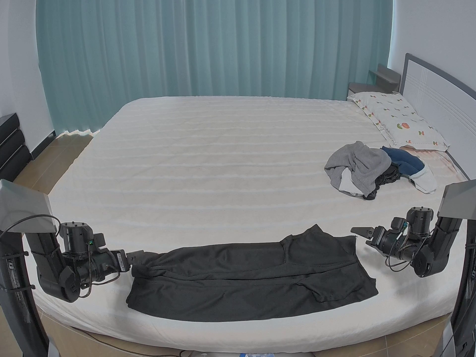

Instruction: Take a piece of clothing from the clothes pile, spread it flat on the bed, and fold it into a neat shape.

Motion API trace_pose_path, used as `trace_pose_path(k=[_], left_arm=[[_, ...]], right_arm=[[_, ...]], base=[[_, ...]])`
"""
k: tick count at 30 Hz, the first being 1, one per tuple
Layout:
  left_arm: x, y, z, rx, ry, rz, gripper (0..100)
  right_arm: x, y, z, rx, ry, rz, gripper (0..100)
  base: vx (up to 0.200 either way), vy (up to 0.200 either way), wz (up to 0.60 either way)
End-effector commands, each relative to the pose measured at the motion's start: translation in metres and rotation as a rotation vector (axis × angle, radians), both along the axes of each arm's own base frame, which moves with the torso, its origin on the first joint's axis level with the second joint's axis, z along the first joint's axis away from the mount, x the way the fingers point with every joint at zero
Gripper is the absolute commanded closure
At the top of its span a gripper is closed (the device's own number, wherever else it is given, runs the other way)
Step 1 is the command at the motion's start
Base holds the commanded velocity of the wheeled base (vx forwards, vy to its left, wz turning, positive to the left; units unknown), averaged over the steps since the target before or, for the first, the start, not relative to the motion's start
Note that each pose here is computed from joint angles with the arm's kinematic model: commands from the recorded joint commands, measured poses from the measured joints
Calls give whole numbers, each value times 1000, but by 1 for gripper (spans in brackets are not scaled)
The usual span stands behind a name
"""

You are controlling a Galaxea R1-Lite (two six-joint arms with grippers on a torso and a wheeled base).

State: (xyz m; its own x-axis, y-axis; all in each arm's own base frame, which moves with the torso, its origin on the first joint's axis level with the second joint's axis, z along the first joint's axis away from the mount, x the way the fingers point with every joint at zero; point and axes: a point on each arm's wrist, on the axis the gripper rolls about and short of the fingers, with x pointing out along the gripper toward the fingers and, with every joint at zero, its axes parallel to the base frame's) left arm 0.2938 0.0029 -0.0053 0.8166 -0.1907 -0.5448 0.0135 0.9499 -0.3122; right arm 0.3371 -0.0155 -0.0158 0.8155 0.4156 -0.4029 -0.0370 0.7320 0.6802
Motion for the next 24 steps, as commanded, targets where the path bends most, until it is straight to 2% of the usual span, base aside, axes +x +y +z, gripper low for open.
trace_pose_path(k=[1,2,4,6,9,18,19,24], left_arm=[[31,-16,-1,-123,39,31,0],[33,-17,-1,-134,45,36,0],[48,-24,-5,-215,117,74,0],[54,-26,-7,-243,155,94,0],[58,-26,-13,-248,203,109,0],[57,-29,-19,-229,226,107,0],[56,-29,-20,-224,229,103,100],[55,-28,-21,-211,235,106,100]], right_arm=[[8,9,3,90,24,-22,0],[9,9,4,95,25,-24,0],[10,9,2,112,39,-34,0],[9,9,-2,116,52,-35,0],[8,7,-7,117,63,-42,0],[7,9,-9,118,70,-40,0],[7,8,-9,121,71,-43,0],[6,8,-9,126,78,-49,0]], base=[[0,0,0],[0,0,0],[0,0,0],[0,0,0],[0,0,0],[0,0,0],[0,0,0],[0,0,0]])
